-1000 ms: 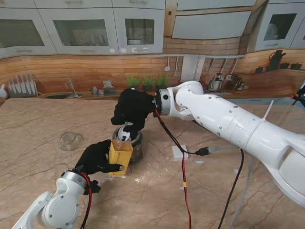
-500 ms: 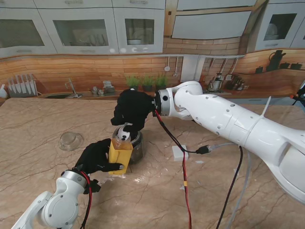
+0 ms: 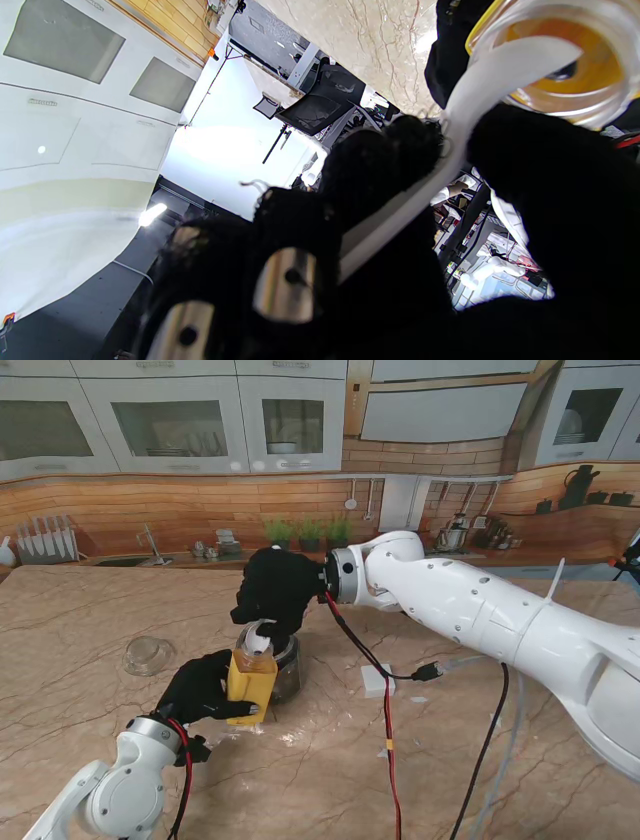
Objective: Portion coffee beans from the glass jar into the coffee jar
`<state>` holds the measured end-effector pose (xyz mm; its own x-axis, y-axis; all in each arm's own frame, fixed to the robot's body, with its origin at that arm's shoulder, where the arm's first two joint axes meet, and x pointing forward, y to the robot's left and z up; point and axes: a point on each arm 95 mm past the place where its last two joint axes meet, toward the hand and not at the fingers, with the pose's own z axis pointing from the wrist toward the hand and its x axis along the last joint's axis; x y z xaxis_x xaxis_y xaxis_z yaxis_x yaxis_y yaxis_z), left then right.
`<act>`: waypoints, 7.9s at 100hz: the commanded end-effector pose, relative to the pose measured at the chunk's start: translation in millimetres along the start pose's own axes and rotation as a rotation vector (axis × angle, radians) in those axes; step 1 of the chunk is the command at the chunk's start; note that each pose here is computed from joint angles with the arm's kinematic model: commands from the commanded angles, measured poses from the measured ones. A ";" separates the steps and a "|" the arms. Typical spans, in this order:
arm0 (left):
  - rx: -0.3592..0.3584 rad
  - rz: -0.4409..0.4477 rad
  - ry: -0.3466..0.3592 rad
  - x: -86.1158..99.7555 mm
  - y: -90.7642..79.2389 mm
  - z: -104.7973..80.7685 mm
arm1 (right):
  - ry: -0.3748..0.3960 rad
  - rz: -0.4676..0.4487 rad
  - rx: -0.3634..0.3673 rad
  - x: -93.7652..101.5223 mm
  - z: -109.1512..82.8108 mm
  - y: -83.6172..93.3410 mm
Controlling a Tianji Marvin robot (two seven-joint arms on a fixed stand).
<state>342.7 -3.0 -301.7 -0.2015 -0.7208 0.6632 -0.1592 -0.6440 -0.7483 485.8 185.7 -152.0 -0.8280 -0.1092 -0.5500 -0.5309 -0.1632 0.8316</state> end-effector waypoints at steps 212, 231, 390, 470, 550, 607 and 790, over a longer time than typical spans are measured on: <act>0.029 -0.008 0.069 11.8 -6.1 -10.4 | -0.844 0.387 0.138 87.7 -137.8 4.9; 0.030 -0.013 0.072 13.5 -5.3 -10.4 | -0.871 0.407 0.169 113.7 -144.9 -4.9; 0.034 -0.025 0.081 17.2 -4.9 -14.6 | -1.106 0.637 0.436 276.1 -146.5 -74.9; 0.031 -0.029 0.090 19.3 -6.3 -14.7 | -1.077 0.621 0.495 279.8 -149.4 -70.8; 0.037 -0.030 0.092 18.7 -8.6 -15.4 | -1.053 0.631 0.483 285.1 -149.8 -71.1; 0.035 -0.027 0.091 18.6 -8.2 -15.5 | -1.023 0.556 0.359 263.4 -150.4 -40.6; 0.054 -0.020 0.205 25.6 -10.4 -34.0 | -1.116 0.556 0.681 154.3 -193.6 -104.0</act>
<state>307.5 -4.2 -278.6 -0.3918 -0.6503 0.6508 -0.1104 -0.6690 -0.7350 446.6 -7.4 -338.3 -0.4859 0.8718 -0.0629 0.1979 0.1798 0.9636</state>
